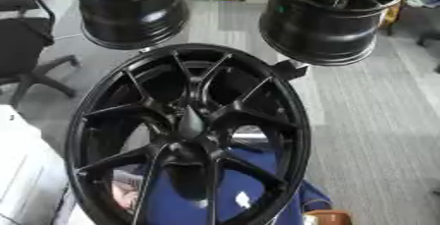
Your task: Pull the pin out of the wheel hub.
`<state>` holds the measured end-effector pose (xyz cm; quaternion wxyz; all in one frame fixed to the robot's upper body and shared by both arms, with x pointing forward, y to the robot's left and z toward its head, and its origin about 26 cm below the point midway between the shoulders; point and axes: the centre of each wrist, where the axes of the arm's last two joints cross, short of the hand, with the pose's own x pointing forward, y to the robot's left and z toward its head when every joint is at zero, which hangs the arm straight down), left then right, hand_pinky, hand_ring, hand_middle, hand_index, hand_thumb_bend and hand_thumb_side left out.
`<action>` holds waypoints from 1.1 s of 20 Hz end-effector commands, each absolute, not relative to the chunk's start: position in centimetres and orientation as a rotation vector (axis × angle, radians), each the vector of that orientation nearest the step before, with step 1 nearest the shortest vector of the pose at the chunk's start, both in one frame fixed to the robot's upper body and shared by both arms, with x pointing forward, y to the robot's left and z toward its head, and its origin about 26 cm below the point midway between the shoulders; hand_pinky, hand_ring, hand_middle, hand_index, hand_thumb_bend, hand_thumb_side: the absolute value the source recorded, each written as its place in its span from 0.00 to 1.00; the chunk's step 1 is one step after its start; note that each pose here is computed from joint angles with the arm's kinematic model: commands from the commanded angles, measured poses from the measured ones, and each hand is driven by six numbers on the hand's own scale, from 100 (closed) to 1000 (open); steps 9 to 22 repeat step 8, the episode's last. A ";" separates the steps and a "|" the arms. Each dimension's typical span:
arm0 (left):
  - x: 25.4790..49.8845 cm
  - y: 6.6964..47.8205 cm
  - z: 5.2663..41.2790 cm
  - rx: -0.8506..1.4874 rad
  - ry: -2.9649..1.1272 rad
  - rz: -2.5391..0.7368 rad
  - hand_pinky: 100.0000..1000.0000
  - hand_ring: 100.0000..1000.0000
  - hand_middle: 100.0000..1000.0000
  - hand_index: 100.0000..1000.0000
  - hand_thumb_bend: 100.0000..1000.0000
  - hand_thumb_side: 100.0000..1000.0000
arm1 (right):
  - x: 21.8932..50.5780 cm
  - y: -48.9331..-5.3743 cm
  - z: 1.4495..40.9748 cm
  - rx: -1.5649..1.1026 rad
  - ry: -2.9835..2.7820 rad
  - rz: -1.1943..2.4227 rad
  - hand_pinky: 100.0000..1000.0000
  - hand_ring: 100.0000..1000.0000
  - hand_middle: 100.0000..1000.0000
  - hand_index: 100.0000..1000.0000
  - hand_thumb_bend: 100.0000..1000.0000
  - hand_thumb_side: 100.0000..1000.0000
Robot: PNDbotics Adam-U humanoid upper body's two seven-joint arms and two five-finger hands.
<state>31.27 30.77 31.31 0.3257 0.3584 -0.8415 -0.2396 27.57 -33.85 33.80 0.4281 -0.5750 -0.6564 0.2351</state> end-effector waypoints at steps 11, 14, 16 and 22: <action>30.1 27.1 32.2 0.659 -2.512 -0.380 0.58 0.59 0.58 0.71 0.20 0.35 | 27.1 -33.7 35.5 -1.461 -1.702 0.607 0.85 0.68 0.75 0.81 0.00 0.00; 30.1 27.1 32.2 0.659 -2.512 -0.380 0.58 0.59 0.58 0.71 0.20 0.35 | 27.1 -33.7 35.5 -1.461 -1.702 0.607 0.85 0.68 0.75 0.81 0.00 0.00; 30.1 27.1 32.2 0.659 -2.512 -0.380 0.58 0.59 0.58 0.71 0.20 0.35 | 27.1 -33.7 35.5 -1.461 -1.702 0.607 0.85 0.68 0.75 0.81 0.00 0.00; 30.1 27.1 32.2 0.659 -2.512 -0.380 0.58 0.59 0.58 0.71 0.20 0.35 | 27.1 -33.7 35.5 -1.461 -1.702 0.607 0.85 0.68 0.75 0.81 0.00 0.00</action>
